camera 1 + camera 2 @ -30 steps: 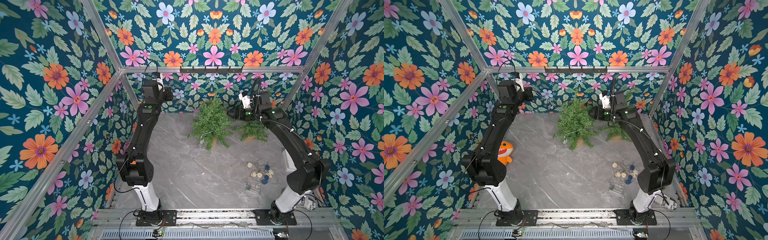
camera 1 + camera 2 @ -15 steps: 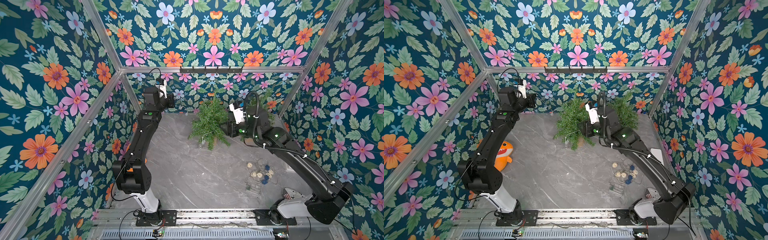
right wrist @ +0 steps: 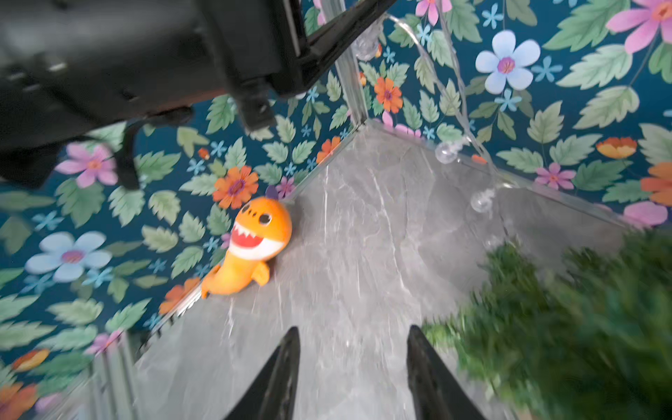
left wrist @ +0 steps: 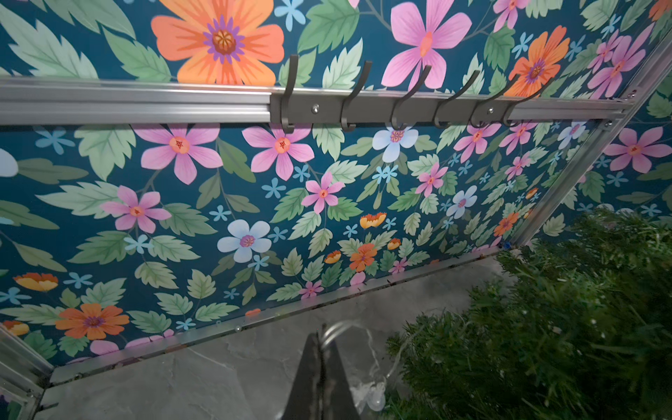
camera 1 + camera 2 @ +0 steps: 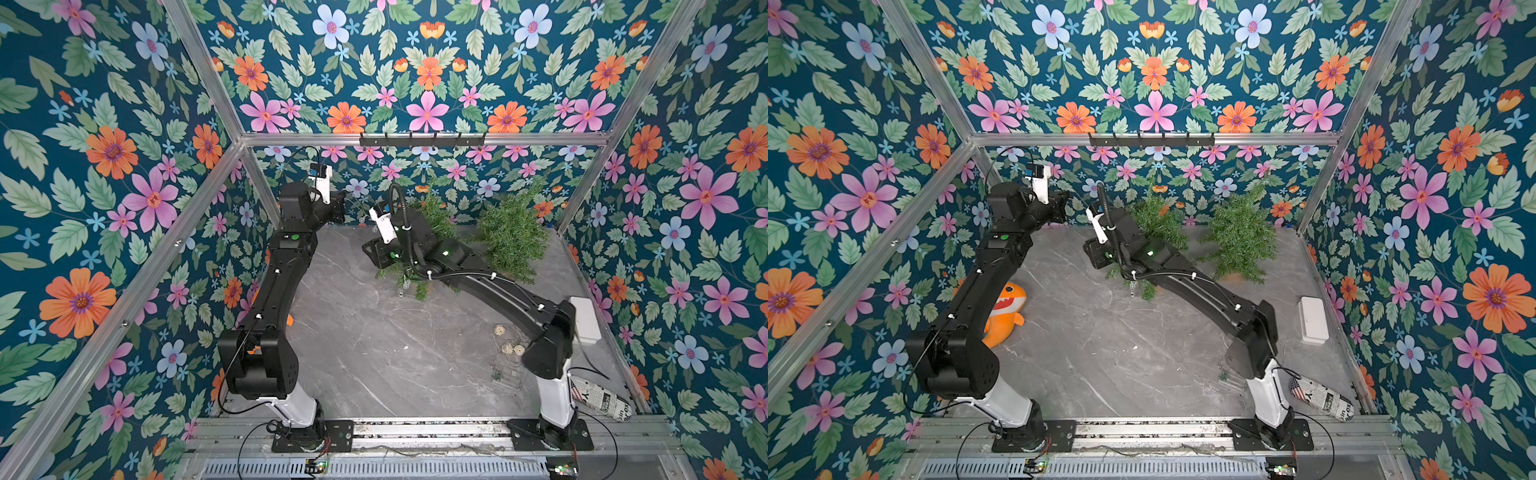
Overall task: Wrap string light around the christmas tree
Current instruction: Wrap the light string around the Christmas tree.
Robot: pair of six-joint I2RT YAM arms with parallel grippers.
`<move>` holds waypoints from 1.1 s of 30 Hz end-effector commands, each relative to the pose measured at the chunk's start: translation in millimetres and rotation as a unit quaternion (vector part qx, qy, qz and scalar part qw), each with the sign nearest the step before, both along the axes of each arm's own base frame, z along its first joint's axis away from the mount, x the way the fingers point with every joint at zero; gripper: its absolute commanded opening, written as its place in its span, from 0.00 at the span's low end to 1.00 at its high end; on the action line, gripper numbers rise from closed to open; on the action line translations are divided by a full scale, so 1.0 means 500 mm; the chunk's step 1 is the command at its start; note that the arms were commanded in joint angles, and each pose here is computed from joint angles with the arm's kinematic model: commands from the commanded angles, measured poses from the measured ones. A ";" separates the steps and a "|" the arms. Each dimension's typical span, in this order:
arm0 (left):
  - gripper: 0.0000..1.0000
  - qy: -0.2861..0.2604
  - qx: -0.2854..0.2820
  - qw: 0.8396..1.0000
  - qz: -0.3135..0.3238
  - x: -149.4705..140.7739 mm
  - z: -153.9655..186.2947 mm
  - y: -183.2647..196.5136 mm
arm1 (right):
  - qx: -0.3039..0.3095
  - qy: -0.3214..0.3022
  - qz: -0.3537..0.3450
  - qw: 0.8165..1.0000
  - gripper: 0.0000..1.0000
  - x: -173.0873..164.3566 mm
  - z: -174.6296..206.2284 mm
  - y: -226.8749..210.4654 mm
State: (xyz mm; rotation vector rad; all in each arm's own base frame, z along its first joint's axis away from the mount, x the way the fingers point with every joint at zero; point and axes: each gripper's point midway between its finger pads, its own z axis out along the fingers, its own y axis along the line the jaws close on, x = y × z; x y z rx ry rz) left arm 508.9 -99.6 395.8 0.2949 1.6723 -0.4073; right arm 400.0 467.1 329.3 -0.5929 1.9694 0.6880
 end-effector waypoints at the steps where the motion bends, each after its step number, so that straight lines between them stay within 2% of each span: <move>1: 0.00 -0.034 -0.003 0.999 -0.021 0.001 0.032 -0.011 | -0.029 -0.062 -0.060 0.996 0.48 0.075 -0.008 0.012; 3: 0.00 -0.033 -0.006 0.999 -0.022 0.003 0.033 -0.011 | -0.062 -0.086 -0.110 0.988 0.48 0.125 -0.037 -0.003; 8: 0.00 -0.031 -0.016 0.999 -0.022 0.008 0.040 -0.011 | -0.077 -0.094 -0.150 0.981 0.50 0.195 -0.089 -0.022; 17: 0.00 -0.029 -0.022 0.999 -0.029 0.009 0.041 -0.016 | -0.107 -0.088 -0.193 0.971 0.54 0.251 -0.156 -0.048; 25: 0.00 -0.021 -0.028 0.999 -0.039 -0.002 0.034 -0.022 | -0.109 -0.132 -0.212 0.962 0.54 0.283 -0.166 -0.037; 28: 0.00 -0.016 -0.029 0.999 -0.039 -0.007 0.028 -0.022 | -0.108 -0.147 -0.210 0.961 0.49 0.289 -0.163 -0.031; 33: 0.00 -0.014 -0.024 0.999 -0.039 -0.010 0.026 -0.021 | -0.091 -0.135 -0.134 0.978 0.27 0.268 -0.167 0.010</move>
